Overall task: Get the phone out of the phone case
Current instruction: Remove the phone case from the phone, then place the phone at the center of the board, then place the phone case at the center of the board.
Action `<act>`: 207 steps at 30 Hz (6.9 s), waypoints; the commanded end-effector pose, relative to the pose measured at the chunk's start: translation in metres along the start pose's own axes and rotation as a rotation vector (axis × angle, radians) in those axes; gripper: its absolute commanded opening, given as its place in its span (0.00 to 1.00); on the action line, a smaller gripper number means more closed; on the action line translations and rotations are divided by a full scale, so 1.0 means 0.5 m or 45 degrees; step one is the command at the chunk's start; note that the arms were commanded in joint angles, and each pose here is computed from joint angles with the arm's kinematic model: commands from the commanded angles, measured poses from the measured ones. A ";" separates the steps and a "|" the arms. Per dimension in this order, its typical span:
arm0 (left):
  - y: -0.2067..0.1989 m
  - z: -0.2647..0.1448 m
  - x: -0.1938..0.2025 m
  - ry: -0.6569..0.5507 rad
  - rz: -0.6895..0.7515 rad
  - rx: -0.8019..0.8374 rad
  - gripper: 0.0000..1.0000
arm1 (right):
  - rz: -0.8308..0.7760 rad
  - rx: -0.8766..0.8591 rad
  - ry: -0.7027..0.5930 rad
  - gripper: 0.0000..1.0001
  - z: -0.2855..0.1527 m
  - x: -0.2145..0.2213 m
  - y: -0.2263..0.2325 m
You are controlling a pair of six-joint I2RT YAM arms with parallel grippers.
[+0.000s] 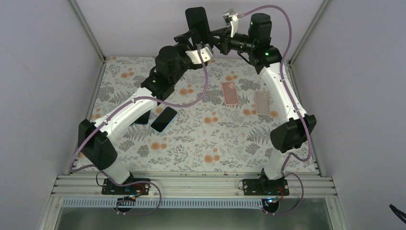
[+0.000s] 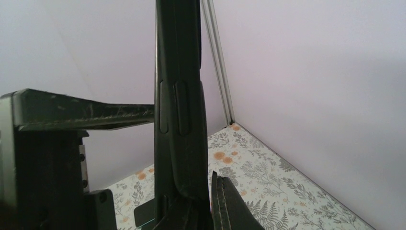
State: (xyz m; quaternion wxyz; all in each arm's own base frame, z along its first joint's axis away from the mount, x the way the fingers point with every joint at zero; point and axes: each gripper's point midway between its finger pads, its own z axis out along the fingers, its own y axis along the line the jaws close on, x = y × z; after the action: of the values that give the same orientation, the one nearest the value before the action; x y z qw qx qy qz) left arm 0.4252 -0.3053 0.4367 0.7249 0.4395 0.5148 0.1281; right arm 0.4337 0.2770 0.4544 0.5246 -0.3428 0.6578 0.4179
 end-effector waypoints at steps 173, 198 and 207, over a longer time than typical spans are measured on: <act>-0.377 -0.261 0.254 0.276 0.767 0.095 0.02 | 0.310 0.239 1.205 0.03 -0.306 0.617 -0.141; -0.718 -0.401 0.286 0.307 0.655 1.372 1.00 | 0.310 0.422 1.561 0.63 -0.438 0.743 -0.142; -0.519 -0.311 0.165 0.333 0.283 1.258 1.00 | -0.048 0.513 1.513 0.96 -0.401 0.595 -0.103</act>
State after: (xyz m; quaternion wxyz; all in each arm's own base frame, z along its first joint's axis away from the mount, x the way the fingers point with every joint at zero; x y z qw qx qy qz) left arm 0.2405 -0.3424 0.1104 0.3169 0.8090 0.4931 0.0439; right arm 0.3452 0.0377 0.1343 0.0911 -0.3660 0.9257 0.0294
